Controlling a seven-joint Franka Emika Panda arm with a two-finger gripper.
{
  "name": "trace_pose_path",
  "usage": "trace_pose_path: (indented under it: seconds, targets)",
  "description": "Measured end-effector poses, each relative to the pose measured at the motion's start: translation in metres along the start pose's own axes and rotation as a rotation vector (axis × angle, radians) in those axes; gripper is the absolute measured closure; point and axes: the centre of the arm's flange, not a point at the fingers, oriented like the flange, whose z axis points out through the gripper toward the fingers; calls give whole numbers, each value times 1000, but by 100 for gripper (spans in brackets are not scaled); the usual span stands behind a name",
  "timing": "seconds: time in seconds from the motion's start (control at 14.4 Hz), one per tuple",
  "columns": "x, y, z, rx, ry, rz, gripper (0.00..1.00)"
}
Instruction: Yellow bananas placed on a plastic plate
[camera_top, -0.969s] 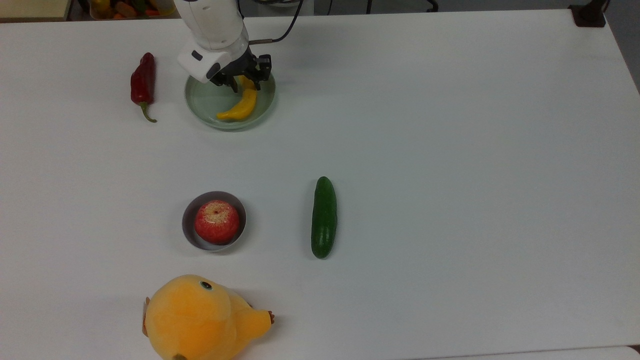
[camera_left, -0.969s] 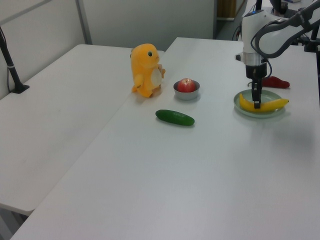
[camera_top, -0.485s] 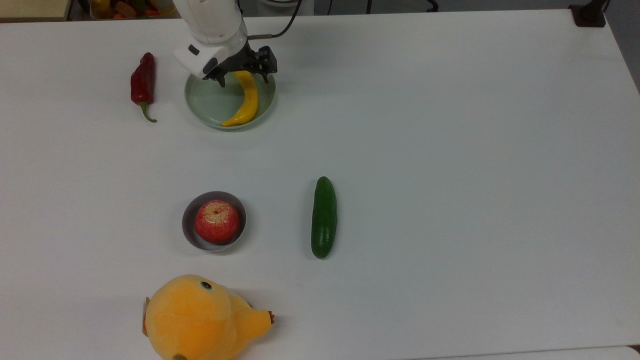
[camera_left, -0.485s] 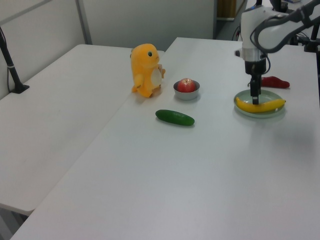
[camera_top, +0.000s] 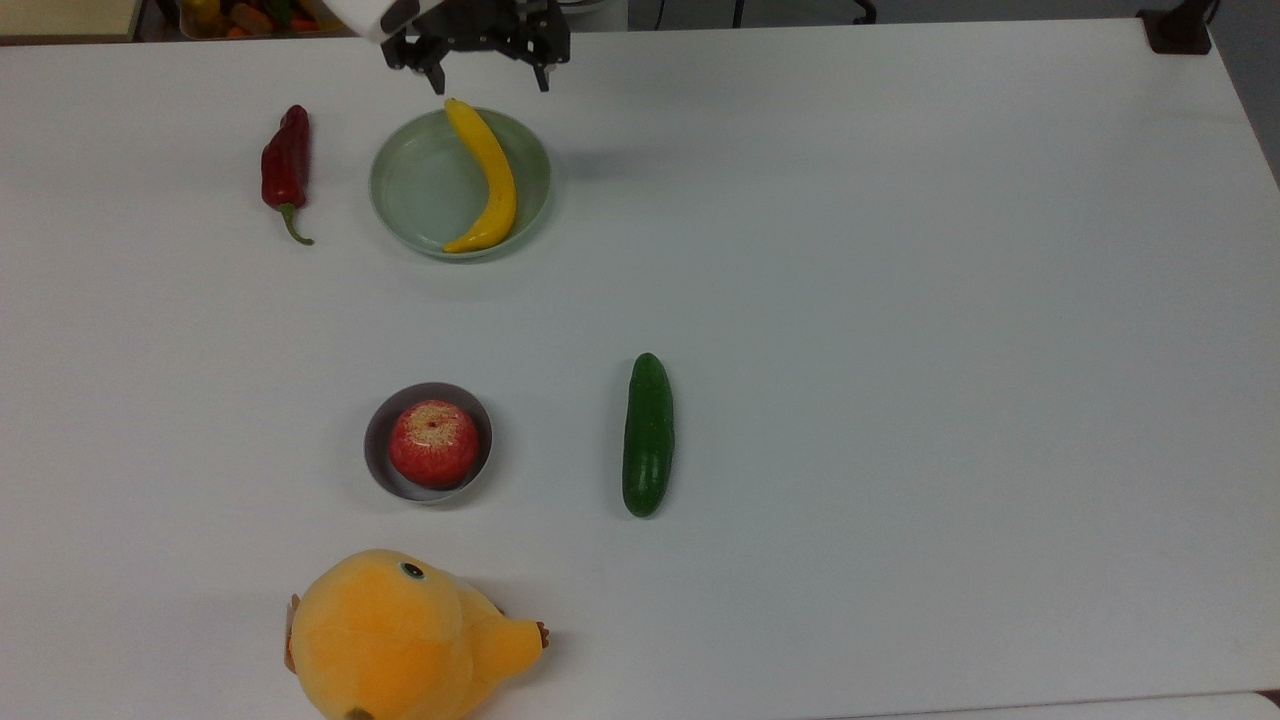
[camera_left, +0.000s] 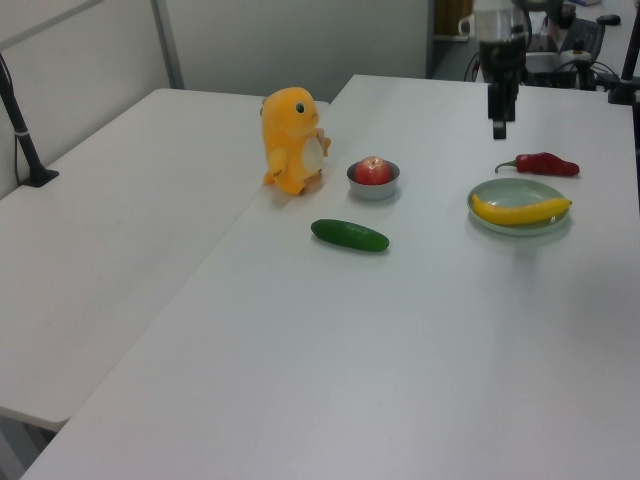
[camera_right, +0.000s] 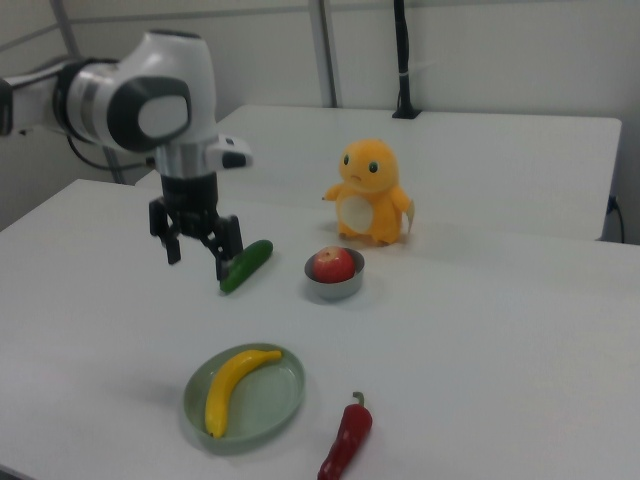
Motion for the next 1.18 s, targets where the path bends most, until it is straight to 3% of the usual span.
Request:
trace_pose_path:
  seconds: [0.35, 0.55, 0.83, 1.18]
  targets:
    - [-2, -40, -75, -3, 91, 133, 0]
    - [-4, -44, -99, 2, 130, 163, 0]
    - [-3, -55, -106, -2, 155, 87, 0]
    - [11, -44, -118, -12, 287, -15, 0]
